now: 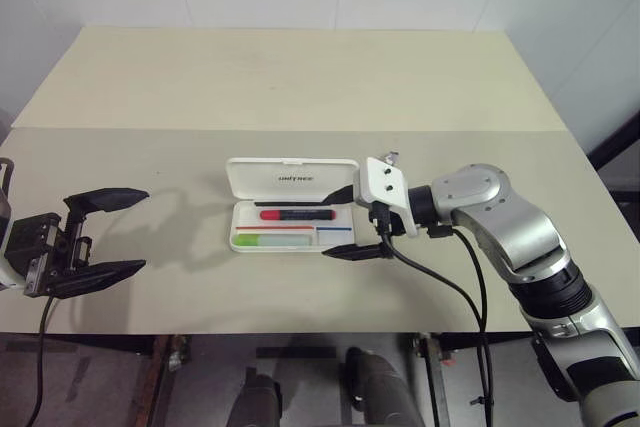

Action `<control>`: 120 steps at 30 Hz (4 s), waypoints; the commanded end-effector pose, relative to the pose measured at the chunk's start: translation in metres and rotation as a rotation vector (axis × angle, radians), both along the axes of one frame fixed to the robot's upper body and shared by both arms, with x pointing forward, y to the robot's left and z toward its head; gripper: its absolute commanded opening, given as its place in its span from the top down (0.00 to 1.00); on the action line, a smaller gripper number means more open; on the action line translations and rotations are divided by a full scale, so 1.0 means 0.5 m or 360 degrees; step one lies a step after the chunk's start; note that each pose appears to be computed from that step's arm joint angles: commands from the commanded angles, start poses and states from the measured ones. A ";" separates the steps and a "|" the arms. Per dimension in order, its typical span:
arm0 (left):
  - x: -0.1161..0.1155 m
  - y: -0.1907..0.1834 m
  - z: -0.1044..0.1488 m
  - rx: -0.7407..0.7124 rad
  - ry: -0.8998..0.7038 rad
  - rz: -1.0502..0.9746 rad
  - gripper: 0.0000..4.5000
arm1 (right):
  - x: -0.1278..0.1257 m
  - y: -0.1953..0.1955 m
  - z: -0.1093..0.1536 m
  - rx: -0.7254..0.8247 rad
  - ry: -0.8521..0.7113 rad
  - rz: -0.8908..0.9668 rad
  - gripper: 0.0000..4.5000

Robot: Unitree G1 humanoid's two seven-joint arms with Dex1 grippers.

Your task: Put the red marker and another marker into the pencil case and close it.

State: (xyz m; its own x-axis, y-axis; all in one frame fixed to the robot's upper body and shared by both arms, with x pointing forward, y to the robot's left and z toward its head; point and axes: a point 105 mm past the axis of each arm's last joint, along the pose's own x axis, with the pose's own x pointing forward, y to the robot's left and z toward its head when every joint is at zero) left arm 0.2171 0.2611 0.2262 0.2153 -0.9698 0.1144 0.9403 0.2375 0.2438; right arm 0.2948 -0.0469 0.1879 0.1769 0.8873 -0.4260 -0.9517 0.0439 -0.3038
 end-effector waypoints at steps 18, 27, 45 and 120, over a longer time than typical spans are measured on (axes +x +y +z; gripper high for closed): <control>0.046 -0.019 0.072 0.0008 -0.0137 0.0142 0.00 | 0.183 -0.185 -0.015 -0.0298 -0.0338 -0.0702 0.00; 0.063 -0.037 0.095 -0.0027 -0.0207 0.0129 0.00 | 0.254 -0.193 -0.008 0.0003 -0.0363 -0.0987 0.00; 0.090 -0.016 0.123 -0.0060 -0.0015 -0.0010 0.00 | 0.322 -0.236 -0.064 0.0188 -0.0109 -0.1379 0.00; 0.040 -0.054 0.064 -0.0026 -0.0007 -0.0175 0.00 | 0.032 -0.061 0.161 0.0342 -0.0059 -0.0208 0.91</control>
